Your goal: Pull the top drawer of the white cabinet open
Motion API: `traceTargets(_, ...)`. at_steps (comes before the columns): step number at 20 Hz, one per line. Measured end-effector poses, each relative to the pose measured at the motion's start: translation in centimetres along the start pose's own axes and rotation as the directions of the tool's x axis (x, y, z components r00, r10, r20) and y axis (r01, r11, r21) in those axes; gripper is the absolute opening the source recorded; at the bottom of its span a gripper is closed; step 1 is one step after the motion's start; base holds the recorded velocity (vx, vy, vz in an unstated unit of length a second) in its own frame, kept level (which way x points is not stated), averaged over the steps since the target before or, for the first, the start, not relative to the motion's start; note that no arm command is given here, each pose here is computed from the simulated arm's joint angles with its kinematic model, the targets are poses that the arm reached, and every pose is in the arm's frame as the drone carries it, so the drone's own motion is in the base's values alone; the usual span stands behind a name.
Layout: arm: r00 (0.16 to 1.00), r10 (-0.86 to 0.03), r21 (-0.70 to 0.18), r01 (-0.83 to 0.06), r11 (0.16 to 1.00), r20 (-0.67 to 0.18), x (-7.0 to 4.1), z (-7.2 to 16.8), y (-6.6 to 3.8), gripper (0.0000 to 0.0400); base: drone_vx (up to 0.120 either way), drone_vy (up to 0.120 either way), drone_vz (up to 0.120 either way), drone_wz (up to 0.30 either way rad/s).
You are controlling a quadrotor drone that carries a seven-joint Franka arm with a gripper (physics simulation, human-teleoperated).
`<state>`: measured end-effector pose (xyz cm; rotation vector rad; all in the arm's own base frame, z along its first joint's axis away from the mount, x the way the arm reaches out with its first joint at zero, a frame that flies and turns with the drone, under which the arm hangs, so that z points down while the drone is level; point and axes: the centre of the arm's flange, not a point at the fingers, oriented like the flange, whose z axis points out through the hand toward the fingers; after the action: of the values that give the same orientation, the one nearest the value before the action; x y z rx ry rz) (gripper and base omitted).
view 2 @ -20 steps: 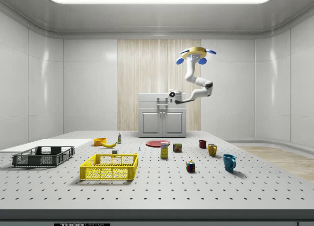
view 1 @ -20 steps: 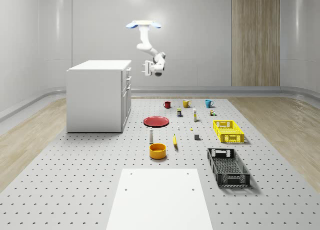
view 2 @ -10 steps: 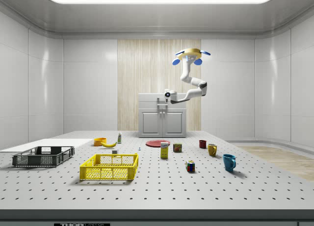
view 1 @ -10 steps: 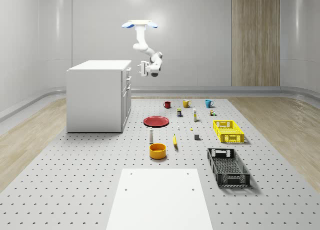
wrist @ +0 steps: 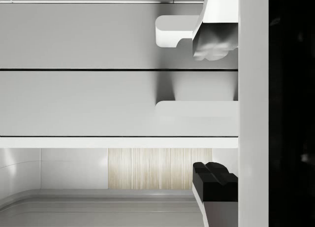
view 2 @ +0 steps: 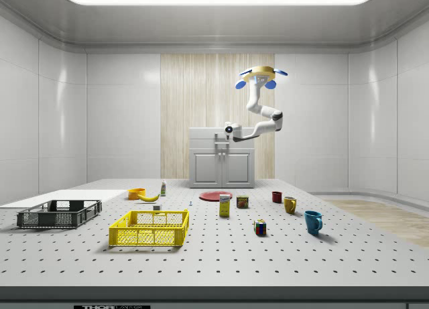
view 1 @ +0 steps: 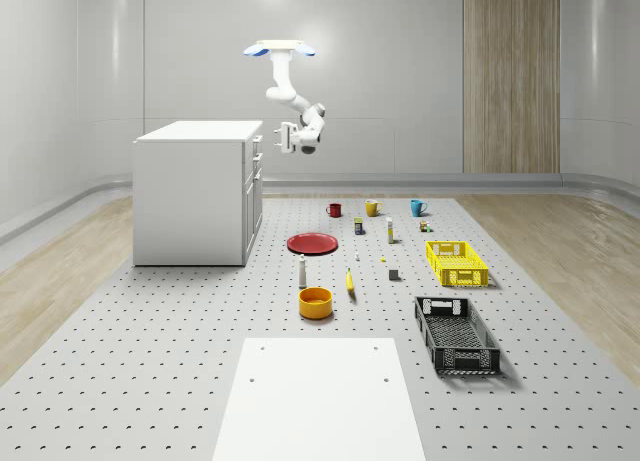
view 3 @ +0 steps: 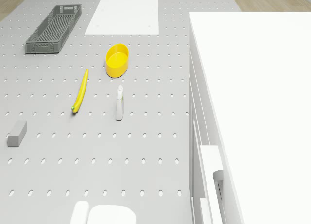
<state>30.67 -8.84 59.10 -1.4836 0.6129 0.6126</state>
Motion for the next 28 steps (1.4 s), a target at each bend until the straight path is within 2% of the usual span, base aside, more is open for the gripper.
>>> traceTargets(20, 1.0, 0.0, 0.0, 0.0, 1.0, 0.0, 0.0, 5.7, 0.0, 0.0305, 0.0, 0.0, 0.0, 0.0)
traceTargets(25, 1.0, 0.0, 0.0, 0.0, 1.0, 0.0, 0.0, 6.3, 0.0, 0.0305, 0.0, 0.0, 0.0, 0.0)
traceTargets(28, 1.0, 0.0, 0.0, 0.0, 1.0, 0.0, 0.0, 5.7, 0.0, 0.0305, 0.0, 0.0, 0.0, 0.0)
